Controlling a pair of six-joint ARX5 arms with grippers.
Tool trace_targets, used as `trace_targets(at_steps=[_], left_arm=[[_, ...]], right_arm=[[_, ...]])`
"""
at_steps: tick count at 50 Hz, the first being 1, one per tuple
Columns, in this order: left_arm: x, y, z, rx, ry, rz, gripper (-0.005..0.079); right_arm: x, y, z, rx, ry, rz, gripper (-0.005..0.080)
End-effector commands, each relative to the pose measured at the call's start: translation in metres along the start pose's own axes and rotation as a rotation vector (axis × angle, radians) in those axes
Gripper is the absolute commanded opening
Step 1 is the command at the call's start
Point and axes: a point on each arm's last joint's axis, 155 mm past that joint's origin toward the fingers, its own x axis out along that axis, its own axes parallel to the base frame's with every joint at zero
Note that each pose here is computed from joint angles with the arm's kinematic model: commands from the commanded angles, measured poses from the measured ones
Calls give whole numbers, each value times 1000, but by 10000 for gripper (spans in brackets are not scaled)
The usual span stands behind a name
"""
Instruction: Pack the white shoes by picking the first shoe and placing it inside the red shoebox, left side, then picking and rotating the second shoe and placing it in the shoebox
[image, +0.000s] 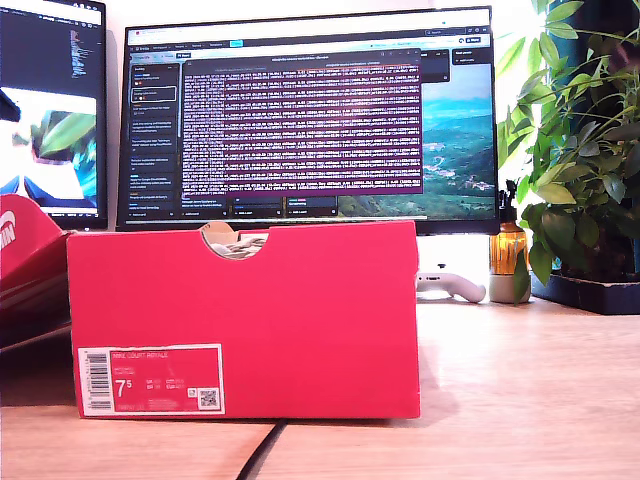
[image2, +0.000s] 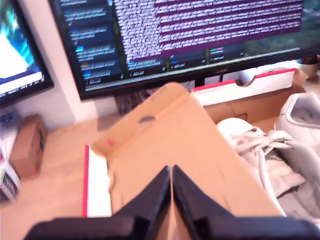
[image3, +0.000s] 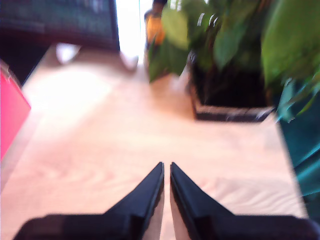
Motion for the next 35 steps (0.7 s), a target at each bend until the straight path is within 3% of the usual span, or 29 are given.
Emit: trace_targets(at_steps=[1,16,27,35], left_arm=[[-2,0,-8,-10,-1,5,-19],[-15,7,-14,-51,-68,60,-19],[-22,7,-15,-61,-109,68,-19],[-23,9,-29,-66,-93,86,-19]], right_arm=[[-5,3,-1,-16,-34,10,-12],[-8,10,-32,10,-91,16,-12],[-17,9,-38,3,-178,-3,-12],[-23,10,-41,15,-226,-4,-12]])
